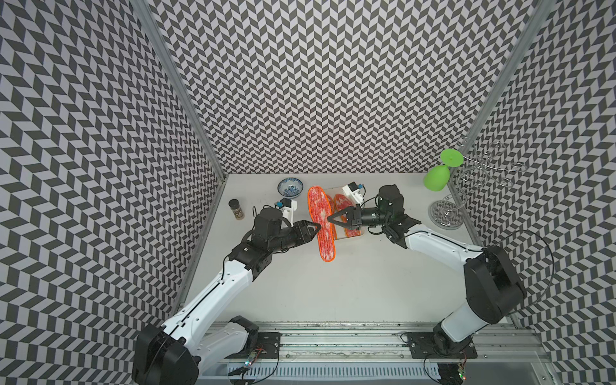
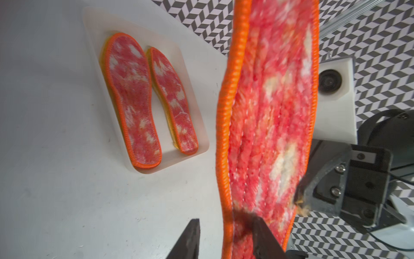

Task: Put the insoles into the storage box
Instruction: Place the insole in the storage box.

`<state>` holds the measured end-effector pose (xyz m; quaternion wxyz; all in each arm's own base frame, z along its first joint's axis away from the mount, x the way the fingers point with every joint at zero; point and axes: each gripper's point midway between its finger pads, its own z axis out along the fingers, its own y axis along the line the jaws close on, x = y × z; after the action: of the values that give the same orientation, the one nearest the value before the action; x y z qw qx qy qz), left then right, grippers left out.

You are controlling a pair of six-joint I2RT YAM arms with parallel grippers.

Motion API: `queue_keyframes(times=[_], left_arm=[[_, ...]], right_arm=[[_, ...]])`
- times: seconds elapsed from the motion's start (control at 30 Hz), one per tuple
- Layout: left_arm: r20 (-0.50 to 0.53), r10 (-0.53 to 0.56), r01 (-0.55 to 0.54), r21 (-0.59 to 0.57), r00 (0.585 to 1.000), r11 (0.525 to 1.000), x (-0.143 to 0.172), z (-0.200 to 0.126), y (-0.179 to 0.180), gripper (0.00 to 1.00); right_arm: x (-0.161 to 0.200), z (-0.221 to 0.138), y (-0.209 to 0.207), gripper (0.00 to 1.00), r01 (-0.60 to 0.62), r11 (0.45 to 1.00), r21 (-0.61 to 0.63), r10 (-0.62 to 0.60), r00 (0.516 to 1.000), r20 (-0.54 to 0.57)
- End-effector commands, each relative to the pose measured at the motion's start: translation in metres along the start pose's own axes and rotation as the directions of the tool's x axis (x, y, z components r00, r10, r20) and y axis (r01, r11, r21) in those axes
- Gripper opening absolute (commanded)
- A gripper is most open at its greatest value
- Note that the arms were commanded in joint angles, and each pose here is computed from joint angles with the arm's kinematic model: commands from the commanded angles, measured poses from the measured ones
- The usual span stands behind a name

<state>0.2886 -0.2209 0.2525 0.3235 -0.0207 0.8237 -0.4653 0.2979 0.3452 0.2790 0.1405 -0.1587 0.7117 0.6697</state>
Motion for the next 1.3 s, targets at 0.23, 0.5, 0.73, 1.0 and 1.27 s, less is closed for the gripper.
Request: queue_keyframes(times=[0.23, 0.5, 0.73, 1.0, 1.27], left_arm=[[0.009, 0.027, -0.029, 0.203, 1.0, 0.979, -0.012, -0.006, -0.042, 0.06], [0.008, 0.035, -0.036, 0.105, 0.999, 0.994, -0.017, 0.003, -0.019, 0.0], [0.039, -0.02, 0.019, 0.021, 0.999, 1.0, -0.033, 0.059, 0.024, 0.0], [-0.003, -0.072, 0.072, 0.002, 0.997, 0.997, -0.045, 0.147, 0.038, 0.0], [-0.053, -0.095, 0.092, -0.057, 0.994, 0.994, -0.04, 0.215, 0.056, 0.0]], right_arm=[[0.0, -0.007, 0.014, 0.0, 0.048, 0.998, -0.04, -0.048, 0.999, 0.006], [-0.017, -0.031, -0.022, 0.28, 0.049, 0.987, 0.156, -0.059, 0.997, 0.054], [-0.042, -0.095, -0.065, 0.5, 0.031, 0.88, 0.473, -0.109, 0.984, 0.138], [-0.055, -0.14, -0.076, 0.55, 0.001, 0.792, 0.61, -0.15, 0.969, 0.194], [-0.063, -0.156, -0.077, 0.57, -0.018, 0.782, 0.623, -0.156, 0.962, 0.223]])
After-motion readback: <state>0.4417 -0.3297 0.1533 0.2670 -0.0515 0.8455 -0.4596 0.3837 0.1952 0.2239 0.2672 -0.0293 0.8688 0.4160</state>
